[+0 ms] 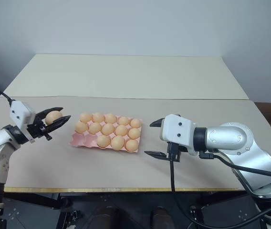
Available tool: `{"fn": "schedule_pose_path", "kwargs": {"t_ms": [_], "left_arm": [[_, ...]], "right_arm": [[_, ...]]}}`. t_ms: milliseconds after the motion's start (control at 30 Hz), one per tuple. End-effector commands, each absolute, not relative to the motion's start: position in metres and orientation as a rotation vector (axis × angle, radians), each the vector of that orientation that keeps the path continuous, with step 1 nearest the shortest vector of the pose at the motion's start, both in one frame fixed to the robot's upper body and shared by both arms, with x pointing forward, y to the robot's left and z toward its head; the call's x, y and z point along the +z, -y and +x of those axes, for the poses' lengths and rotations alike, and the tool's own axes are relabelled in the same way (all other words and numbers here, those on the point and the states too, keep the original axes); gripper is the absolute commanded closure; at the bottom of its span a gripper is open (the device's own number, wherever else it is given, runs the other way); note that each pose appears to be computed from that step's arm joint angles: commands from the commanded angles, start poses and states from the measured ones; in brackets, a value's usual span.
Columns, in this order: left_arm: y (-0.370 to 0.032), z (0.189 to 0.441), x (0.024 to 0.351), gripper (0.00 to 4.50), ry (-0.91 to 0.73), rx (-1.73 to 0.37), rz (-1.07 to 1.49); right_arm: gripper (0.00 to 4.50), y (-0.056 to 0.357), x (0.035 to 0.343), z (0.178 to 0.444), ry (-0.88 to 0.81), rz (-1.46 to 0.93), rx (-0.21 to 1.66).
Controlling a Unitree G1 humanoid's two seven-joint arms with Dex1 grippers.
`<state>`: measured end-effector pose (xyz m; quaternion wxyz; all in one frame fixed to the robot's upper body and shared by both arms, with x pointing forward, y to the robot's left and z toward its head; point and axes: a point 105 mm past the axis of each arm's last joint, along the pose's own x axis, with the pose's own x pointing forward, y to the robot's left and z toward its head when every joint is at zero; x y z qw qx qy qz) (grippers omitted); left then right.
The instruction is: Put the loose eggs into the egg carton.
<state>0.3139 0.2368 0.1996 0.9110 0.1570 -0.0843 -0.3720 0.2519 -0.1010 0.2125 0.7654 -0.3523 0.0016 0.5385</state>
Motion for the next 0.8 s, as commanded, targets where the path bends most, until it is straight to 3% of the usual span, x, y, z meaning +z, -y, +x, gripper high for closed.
{"fn": "schedule_pose_path", "kwargs": {"t_ms": [33, 200, 500, 700, 800], "left_arm": [[-0.213, 0.299, 0.194, 2.68, 0.161, -0.952, 0.295], [-0.197, 0.308, 0.177, 2.68, 0.114, -1.024, 0.324], [-0.186, 0.319, 0.174, 2.68, 0.113, -1.098, 0.312], [-0.183, 0.323, 0.169, 0.85, 0.123, -1.106, 0.320], [-0.184, 0.320, 0.177, 0.85, 0.152, -1.114, 0.301]], "right_arm": [[0.00, 0.098, 0.224, 0.250, 0.067, -0.796, 1.135], [0.00, 0.098, 0.229, 0.249, 0.092, -0.795, 1.102], [0.00, 0.101, 0.230, 0.244, 0.088, -0.792, 1.053], [0.00, 0.102, 0.228, 0.244, 0.086, -0.787, 1.035], [0.00, 0.102, 0.228, 0.244, 0.085, -0.786, 1.034]]}}
